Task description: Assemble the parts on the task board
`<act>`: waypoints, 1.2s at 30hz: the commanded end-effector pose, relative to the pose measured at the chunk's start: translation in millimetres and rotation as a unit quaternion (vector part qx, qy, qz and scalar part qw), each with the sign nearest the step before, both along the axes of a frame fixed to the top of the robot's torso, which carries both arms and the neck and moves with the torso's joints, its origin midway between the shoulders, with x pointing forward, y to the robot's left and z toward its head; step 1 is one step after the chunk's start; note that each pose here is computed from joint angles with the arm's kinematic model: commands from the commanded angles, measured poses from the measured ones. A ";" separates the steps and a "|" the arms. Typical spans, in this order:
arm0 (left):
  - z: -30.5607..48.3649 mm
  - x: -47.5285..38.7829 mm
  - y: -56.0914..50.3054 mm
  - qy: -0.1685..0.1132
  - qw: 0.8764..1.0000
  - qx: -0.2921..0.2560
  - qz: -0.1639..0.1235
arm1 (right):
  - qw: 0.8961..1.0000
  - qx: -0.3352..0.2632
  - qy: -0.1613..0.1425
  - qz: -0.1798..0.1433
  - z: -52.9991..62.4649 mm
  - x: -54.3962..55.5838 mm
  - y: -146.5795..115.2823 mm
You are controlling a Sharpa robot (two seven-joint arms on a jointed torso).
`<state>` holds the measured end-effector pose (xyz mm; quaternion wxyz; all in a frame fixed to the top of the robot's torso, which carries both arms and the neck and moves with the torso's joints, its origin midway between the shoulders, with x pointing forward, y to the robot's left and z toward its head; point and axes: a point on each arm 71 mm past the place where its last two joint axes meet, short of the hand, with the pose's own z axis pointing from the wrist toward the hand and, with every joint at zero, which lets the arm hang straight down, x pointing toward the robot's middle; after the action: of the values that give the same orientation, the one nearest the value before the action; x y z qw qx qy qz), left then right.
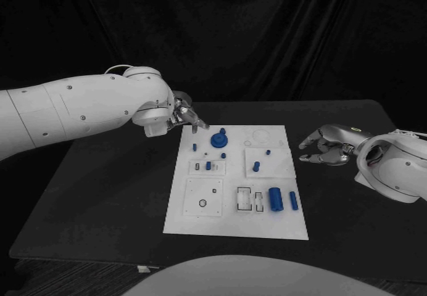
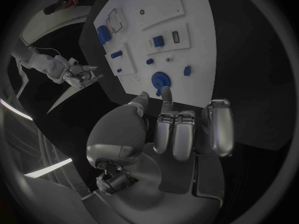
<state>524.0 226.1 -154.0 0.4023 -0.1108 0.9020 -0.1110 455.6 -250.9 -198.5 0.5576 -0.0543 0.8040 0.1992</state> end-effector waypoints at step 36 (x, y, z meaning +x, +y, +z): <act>-55.2 23.1 24.4 0.042 0.998 0.008 0.034 | 1.000 0.012 -0.016 0.006 1.9 0.4 3.3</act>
<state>547.5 253.9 -208.3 0.3728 -0.1493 0.9130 -0.0715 456.4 -247.6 -196.4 0.5672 -0.0555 0.7944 0.2099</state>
